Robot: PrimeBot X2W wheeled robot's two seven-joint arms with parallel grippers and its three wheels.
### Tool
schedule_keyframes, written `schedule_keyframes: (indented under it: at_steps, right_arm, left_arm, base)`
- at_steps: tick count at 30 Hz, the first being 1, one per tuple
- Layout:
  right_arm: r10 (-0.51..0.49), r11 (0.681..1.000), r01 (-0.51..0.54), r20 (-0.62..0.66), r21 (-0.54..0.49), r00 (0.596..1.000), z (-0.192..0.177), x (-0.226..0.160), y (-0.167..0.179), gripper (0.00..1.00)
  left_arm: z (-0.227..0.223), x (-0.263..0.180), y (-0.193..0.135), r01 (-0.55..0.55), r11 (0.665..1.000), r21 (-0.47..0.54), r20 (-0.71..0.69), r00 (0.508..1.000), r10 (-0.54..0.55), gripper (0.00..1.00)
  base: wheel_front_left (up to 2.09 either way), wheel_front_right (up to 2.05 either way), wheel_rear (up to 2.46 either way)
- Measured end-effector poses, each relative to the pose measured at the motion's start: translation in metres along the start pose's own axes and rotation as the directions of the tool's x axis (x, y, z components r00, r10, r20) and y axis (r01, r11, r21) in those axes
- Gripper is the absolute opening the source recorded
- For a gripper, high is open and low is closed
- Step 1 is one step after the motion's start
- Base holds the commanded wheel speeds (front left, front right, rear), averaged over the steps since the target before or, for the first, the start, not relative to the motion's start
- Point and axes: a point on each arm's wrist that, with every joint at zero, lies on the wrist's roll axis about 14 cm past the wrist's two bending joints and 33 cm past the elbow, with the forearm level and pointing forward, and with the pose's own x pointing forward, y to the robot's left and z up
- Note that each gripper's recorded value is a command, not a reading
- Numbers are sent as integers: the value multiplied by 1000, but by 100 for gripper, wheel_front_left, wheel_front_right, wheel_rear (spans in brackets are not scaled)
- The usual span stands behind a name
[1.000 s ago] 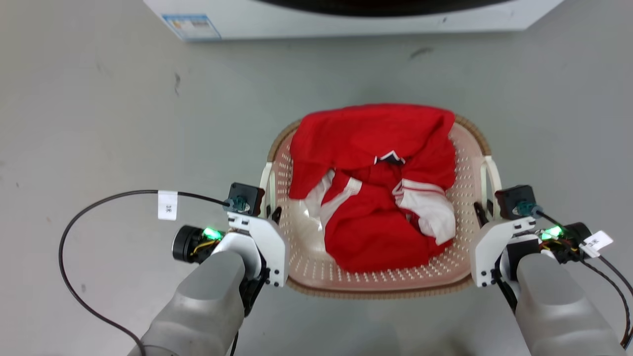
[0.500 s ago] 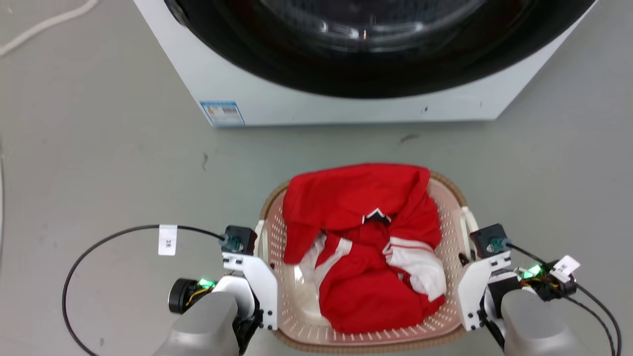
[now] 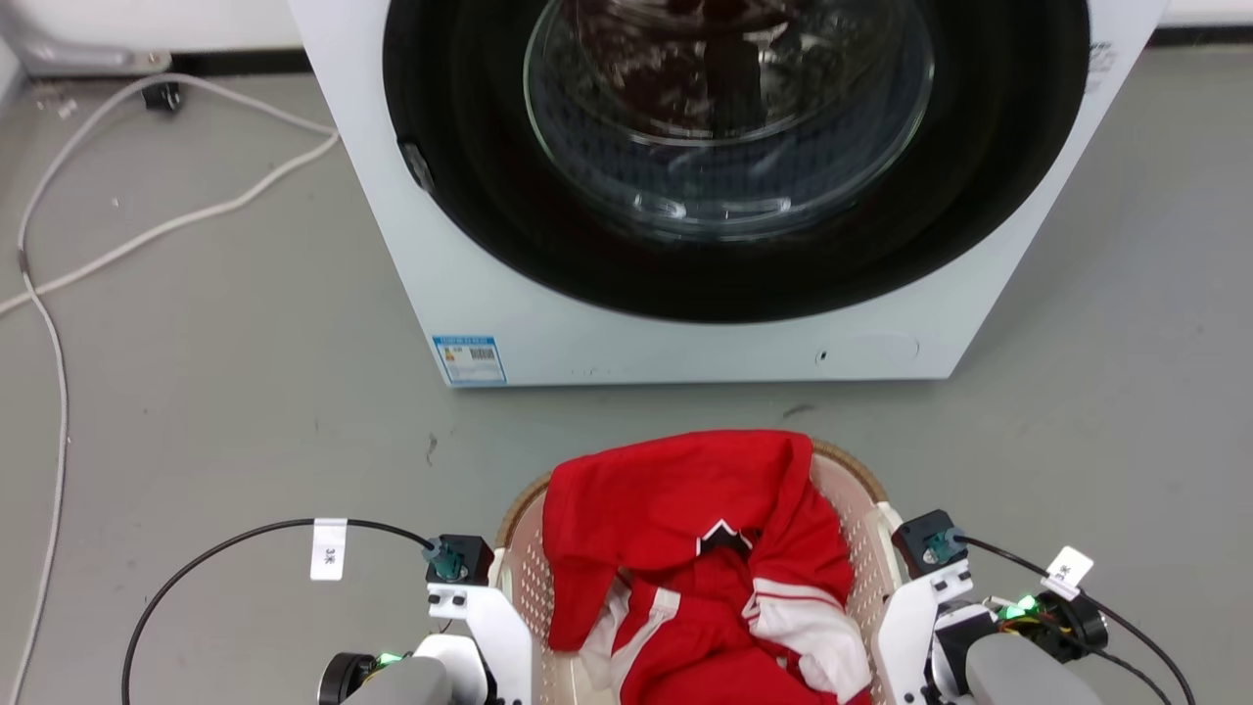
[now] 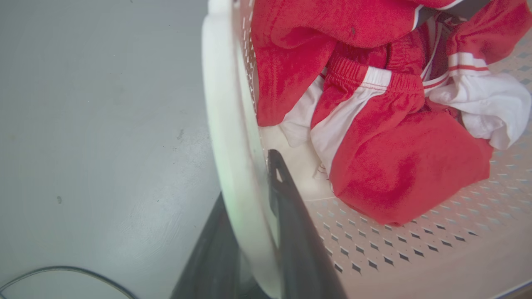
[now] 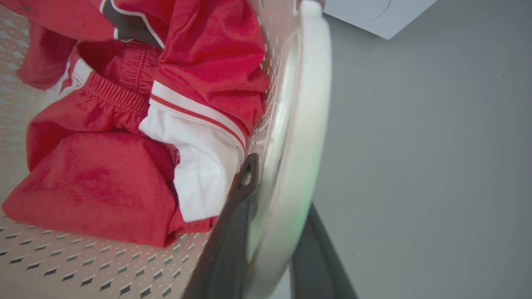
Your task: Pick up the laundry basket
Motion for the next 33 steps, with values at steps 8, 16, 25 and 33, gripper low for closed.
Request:
schedule_keyframes:
  at_steps: [8,16,25,33]
  right_arm:
    - [1,1000,-1,37,-7,999,9,-19,7,0]
    - [1,1000,-1,33,-21,999,12,-27,11,0]
    - [-3,1000,4,31,-21,1000,11,-33,11,0]
    - [-7,1000,7,31,-15,999,9,-36,9,0]
  left_arm:
    - [9,-20,-1,-5,1000,19,39,999,4,0]
    - [6,-30,-2,-6,1000,12,40,999,5,0]
    - [9,-35,-4,0,1000,16,54,999,0,0]
    - [9,-36,-7,5,1000,18,55,998,-6,0]
  base:
    - [0,0,0]
    - [0,0,0]
    - [0,0,0]
    - [0,0,0]
